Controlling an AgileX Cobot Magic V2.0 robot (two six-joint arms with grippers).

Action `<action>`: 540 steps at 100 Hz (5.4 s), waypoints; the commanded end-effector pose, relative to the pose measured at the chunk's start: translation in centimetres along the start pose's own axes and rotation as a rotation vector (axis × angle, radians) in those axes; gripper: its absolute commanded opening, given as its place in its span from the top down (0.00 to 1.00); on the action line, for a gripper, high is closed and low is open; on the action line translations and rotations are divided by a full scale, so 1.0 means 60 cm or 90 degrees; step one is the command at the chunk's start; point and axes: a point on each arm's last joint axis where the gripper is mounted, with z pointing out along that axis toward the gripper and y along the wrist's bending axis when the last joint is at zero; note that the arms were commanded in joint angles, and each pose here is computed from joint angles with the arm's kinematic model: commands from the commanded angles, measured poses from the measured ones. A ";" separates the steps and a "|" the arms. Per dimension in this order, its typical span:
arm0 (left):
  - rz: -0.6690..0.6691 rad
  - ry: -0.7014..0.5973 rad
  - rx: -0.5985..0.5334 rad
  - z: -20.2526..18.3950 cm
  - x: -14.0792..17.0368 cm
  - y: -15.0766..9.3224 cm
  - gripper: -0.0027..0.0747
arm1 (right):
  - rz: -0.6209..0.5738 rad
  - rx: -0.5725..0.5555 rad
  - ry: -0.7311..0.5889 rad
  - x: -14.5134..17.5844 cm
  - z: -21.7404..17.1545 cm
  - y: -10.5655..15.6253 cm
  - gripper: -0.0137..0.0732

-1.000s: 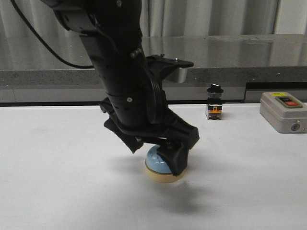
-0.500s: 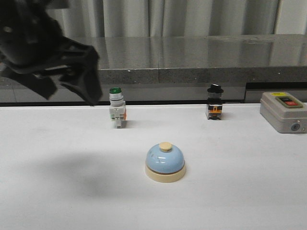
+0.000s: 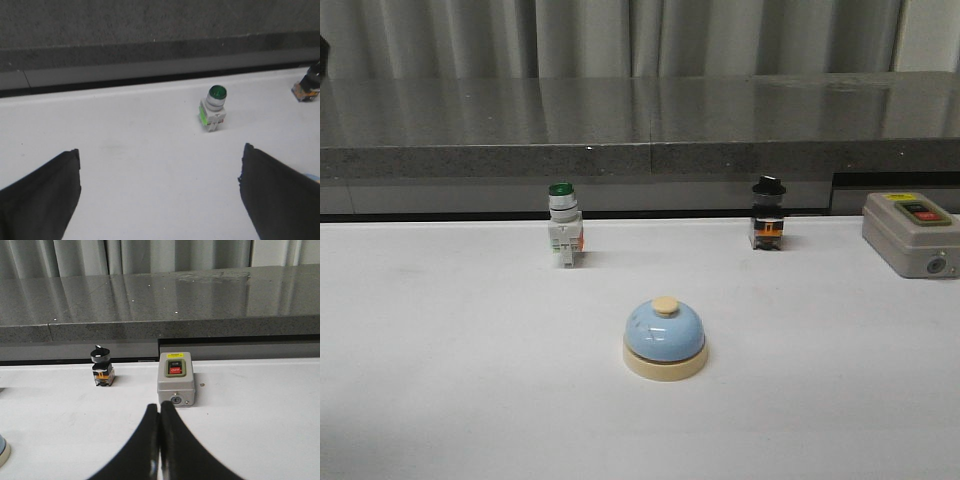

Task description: Place and press bell with both arms

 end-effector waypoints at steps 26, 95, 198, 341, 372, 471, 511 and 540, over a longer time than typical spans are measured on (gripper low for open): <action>-0.012 -0.188 0.021 -0.097 -0.001 0.000 0.71 | -0.009 -0.004 -0.075 -0.025 -0.005 0.002 0.92; -0.011 -0.198 0.022 -0.100 -0.003 0.000 0.99 | -0.009 -0.004 -0.075 -0.025 -0.005 0.002 0.92; 0.022 -0.348 -0.122 -0.145 0.213 0.047 0.99 | -0.009 -0.004 -0.075 -0.025 -0.005 0.002 0.92; 0.016 -0.358 -0.159 -0.135 0.242 0.056 0.99 | -0.009 -0.010 -0.154 -0.044 -0.008 0.003 0.92; 0.016 -0.358 -0.159 -0.135 0.242 0.056 0.99 | -0.004 -0.004 -0.069 -0.092 -0.008 0.008 0.92; 0.016 -0.358 -0.159 -0.135 0.242 0.056 0.99 | 0.040 -0.055 0.456 -0.183 0.273 0.073 0.92; 0.016 -0.358 -0.159 -0.135 0.242 0.056 0.99 | -0.030 -0.192 0.534 -0.113 0.360 0.205 0.92; 0.016 -0.358 -0.159 -0.135 0.242 0.056 0.99 | -0.072 -0.255 0.581 -0.066 0.389 0.287 0.92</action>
